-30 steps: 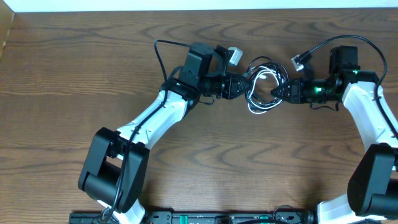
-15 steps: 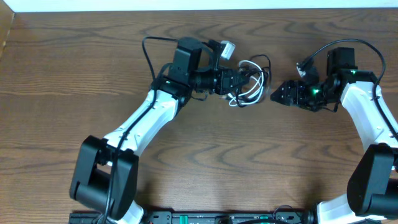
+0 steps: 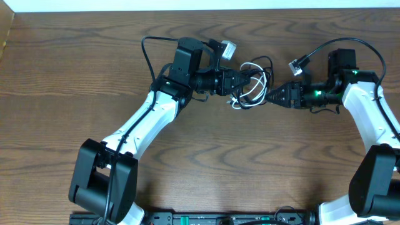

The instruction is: Untangle cables

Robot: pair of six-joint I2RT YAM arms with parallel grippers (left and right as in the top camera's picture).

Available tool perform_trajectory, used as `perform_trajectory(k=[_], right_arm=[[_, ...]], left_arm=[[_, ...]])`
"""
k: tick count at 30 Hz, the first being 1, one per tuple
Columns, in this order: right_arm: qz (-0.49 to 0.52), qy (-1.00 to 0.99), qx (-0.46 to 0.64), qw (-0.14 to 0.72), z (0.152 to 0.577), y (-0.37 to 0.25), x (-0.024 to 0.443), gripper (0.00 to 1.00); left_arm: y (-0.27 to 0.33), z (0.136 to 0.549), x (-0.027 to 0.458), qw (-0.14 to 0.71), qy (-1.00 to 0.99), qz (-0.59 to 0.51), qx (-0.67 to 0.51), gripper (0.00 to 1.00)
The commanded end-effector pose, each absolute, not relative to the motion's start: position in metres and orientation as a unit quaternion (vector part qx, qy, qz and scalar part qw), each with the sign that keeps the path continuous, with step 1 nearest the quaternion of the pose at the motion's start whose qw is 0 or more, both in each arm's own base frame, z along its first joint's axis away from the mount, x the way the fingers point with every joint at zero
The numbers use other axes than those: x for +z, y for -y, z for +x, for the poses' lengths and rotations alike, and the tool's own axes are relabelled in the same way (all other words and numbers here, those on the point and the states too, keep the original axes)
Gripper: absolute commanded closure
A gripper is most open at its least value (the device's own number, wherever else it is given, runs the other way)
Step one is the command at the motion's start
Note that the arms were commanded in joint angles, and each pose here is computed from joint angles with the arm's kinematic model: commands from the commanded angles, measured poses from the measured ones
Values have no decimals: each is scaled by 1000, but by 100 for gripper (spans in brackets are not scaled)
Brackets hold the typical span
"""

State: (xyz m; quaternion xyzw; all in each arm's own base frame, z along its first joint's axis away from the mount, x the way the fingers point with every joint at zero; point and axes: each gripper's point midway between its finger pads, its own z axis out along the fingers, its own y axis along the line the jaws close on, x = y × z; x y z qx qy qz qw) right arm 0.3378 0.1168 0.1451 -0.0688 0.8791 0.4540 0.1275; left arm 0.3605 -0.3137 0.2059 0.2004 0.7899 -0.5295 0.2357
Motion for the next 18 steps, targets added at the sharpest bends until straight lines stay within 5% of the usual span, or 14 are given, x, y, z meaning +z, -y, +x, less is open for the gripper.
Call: perform_trajectory(k=[1, 18], right_arm=[[-93, -851, 496, 143, 336, -126, 160, 42], [-80, -866, 467, 161, 362, -145, 157, 55]], left_arm=[[310, 361, 208, 266, -786, 229, -509, 92], [320, 351, 179, 260, -825, 233, -444, 93]])
